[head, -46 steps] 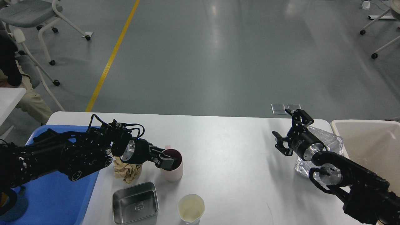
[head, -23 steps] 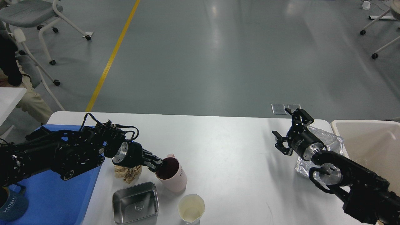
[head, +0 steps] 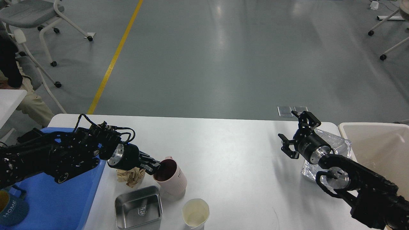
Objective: Tidy desktop
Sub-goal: 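Reach the left gripper to the pink mug and grasp its rim, then lift the pink mug with the left gripper and lower it into the blue tray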
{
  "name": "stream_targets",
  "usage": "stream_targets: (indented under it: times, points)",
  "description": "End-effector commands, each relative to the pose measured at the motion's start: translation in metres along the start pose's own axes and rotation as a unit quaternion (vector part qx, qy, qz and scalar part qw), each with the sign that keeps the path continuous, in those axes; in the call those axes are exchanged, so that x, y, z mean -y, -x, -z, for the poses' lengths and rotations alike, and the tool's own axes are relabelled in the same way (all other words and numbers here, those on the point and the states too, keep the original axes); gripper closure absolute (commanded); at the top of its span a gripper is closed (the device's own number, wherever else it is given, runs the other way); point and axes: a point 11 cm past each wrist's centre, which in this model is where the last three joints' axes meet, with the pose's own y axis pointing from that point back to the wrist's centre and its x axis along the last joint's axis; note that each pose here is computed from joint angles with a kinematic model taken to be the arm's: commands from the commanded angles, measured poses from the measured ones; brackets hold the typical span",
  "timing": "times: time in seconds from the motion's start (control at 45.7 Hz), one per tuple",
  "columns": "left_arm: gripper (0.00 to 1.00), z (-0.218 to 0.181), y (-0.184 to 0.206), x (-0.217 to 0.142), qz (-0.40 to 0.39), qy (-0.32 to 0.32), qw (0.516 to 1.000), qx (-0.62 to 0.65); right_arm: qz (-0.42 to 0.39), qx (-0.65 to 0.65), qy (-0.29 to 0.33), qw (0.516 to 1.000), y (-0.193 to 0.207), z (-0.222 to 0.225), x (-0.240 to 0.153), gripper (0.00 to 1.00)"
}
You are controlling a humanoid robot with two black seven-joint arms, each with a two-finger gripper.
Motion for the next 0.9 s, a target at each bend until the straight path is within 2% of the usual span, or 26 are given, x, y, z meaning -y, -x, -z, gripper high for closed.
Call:
stream_targets:
  times: [0.0,0.35,0.875]
  points:
    - [0.99,0.008,-0.001,-0.010,-0.006,-0.009,1.000,-0.006,-0.001,0.000,0.001,1.000,0.000,0.000,0.000,0.00]
    - [0.98,0.050,-0.010,-0.074,-0.078,-0.045,0.994,-0.068,0.005,0.005,0.004,1.000,0.007,-0.007,0.003,0.00]
    - [0.97,0.071,0.037,-0.181,-0.137,-0.078,0.979,-0.132,0.006,0.004,0.005,1.000,0.008,-0.007,0.003,0.00]
